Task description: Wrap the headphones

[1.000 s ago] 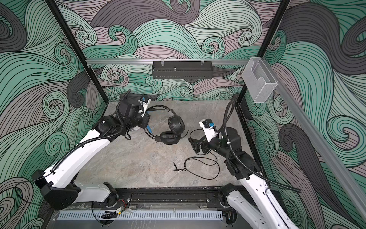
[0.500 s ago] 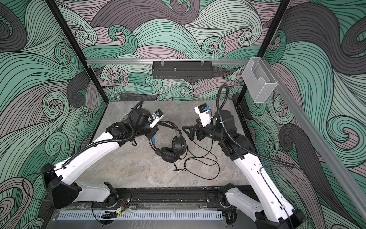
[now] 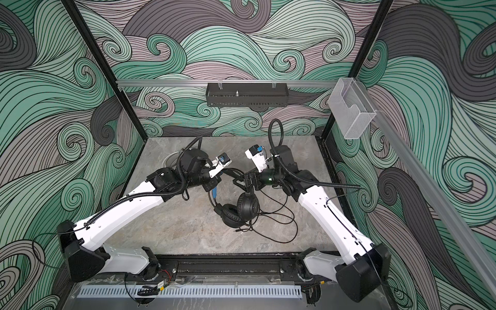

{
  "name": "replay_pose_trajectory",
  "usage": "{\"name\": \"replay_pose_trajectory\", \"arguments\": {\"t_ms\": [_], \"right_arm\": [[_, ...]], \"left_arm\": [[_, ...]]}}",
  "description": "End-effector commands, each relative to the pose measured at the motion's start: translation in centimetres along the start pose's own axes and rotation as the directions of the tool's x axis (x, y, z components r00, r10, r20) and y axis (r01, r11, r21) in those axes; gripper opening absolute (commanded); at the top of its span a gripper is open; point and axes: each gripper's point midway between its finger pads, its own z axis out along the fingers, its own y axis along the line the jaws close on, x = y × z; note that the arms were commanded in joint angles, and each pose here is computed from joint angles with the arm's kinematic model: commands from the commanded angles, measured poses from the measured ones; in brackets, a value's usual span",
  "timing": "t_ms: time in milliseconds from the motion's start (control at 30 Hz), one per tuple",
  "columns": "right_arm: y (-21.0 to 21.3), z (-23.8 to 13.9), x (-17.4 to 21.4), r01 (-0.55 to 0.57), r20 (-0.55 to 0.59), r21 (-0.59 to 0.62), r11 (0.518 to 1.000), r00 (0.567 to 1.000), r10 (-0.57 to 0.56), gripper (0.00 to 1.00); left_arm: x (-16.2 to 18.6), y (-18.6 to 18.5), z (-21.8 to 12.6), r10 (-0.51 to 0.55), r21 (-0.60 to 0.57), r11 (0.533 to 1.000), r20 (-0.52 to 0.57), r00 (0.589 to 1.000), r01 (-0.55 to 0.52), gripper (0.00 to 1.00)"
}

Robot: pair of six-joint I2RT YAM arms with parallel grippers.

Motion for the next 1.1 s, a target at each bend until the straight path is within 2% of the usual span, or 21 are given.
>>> {"name": "replay_pose_trajectory", "arguments": {"t_ms": [0,67,100,133,233,367,500,667,700,733,767,800,833,933,1000,1067], "right_arm": [[1.2,0.3,0.0,0.011,0.001,-0.065,0.998,1.000,-0.011,0.96],[1.1,0.6,0.3,0.007,-0.010,-0.065,0.998,1.000,-0.008,0.93],[1.0,0.7,0.4,0.007,-0.014,-0.064,0.998,1.000,-0.007,0.88],[0.9,0.7,0.5,0.011,-0.015,-0.062,0.998,1.000,-0.012,0.78],[0.9,0.7,0.5,0.025,-0.021,-0.056,0.998,0.999,-0.026,0.61],[0.9,0.7,0.8,0.040,-0.037,-0.046,0.998,0.998,-0.041,0.52],[0.9,0.5,0.9,0.051,-0.034,-0.037,0.998,0.998,-0.053,0.39],[0.1,0.0,0.5,0.091,-0.014,0.026,0.995,0.996,-0.091,0.21],[0.0,-0.1,0.5,0.099,-0.013,0.034,0.995,0.995,-0.098,0.17],[-0.1,-0.2,0.4,0.109,-0.011,0.046,0.993,0.994,-0.108,0.15],[-0.5,-0.3,0.3,0.117,-0.007,0.075,0.990,0.993,-0.117,0.13],[-1.2,-0.5,0.2,0.126,-0.004,0.116,0.985,0.992,-0.126,0.12],[-1.7,-0.6,0.0,0.142,-0.002,0.149,0.979,0.990,-0.143,0.12],[-4.3,-1.5,-0.6,0.197,-0.025,0.315,0.929,0.980,-0.199,0.07],[-6.4,-2.2,-1.4,0.246,-0.051,0.449,0.859,0.967,-0.251,0.06],[-8.0,-2.4,-2.1,0.314,-0.088,0.562,0.765,0.943,-0.322,0.04]], "left_arm": [[-2.3,0.0,-0.2,-0.008,0.001,1.000,0.089,0.996,0.008,0.00],[-2.3,0.0,-0.1,-0.011,-0.001,1.000,0.090,0.996,0.011,0.00],[-2.3,0.0,0.0,-0.010,0.000,1.000,0.090,0.996,0.010,0.00],[-2.3,-0.1,0.0,-0.010,0.000,1.000,0.089,0.996,0.010,0.00],[-2.0,-0.2,0.2,-0.011,0.005,1.000,0.082,0.997,0.010,0.00],[-1.9,-0.4,0.4,-0.016,0.012,1.000,0.077,0.997,0.015,0.00],[-1.9,-0.4,0.5,-0.053,0.017,0.999,0.077,0.996,0.052,0.00],[-1.0,-0.4,0.8,-0.138,0.010,0.990,0.055,0.989,0.137,0.22],[-0.7,-0.5,0.9,-0.150,0.011,0.989,0.052,0.987,0.150,0.30],[-0.5,-0.6,0.8,-0.159,0.012,0.987,0.048,0.986,0.159,0.43],[-0.2,-0.6,0.7,-0.177,0.013,0.984,0.048,0.983,0.176,0.61],[0.1,-0.6,0.5,-0.199,0.007,0.980,0.045,0.979,0.198,0.74],[0.4,-0.5,0.2,-0.223,-0.003,0.975,0.042,0.974,0.223,0.81],[2.3,-0.1,-0.6,-0.306,-0.047,0.950,0.031,0.951,0.308,0.94],[3.9,-0.3,-1.2,-0.366,-0.054,0.929,0.019,0.930,0.366,0.95],[5.5,-0.3,-1.7,-0.433,-0.076,0.898,0.012,0.901,0.432,0.95]]}}
